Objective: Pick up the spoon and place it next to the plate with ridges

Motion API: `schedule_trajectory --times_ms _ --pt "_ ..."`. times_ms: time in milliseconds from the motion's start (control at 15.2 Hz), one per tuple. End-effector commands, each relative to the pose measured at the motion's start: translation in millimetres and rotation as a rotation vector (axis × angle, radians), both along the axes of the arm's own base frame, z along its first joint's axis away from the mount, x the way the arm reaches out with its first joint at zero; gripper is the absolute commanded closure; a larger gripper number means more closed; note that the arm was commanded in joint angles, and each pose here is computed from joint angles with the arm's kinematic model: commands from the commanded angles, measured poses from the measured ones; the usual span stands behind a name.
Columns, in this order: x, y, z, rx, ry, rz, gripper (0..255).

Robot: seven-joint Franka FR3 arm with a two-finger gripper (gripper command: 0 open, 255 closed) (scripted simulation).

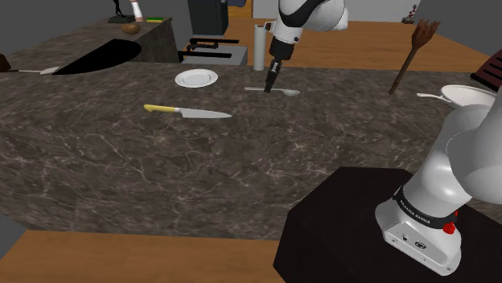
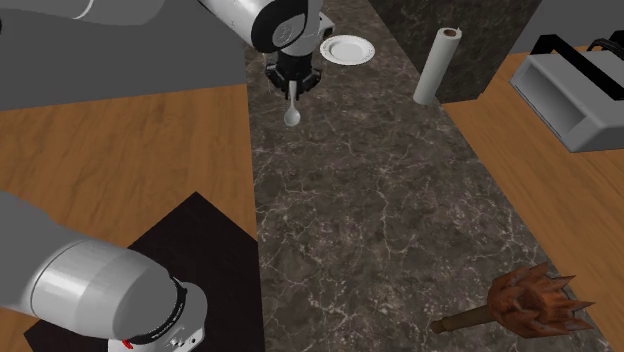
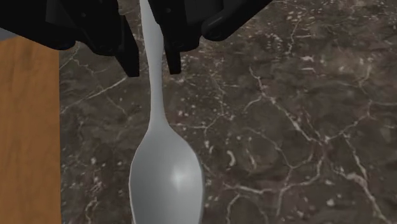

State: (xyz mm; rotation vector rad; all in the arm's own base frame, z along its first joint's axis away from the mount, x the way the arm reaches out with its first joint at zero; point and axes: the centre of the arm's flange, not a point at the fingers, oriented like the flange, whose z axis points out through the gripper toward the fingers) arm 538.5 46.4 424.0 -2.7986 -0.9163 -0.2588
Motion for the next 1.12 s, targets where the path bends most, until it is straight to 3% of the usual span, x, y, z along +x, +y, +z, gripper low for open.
schedule_trajectory --times_ms 0,1056 --pt "24.0 15.6 -0.4 0.000 0.000 0.000 255" --pt "197.7 135.6 0.0 0.000 0.000 0.000 255"
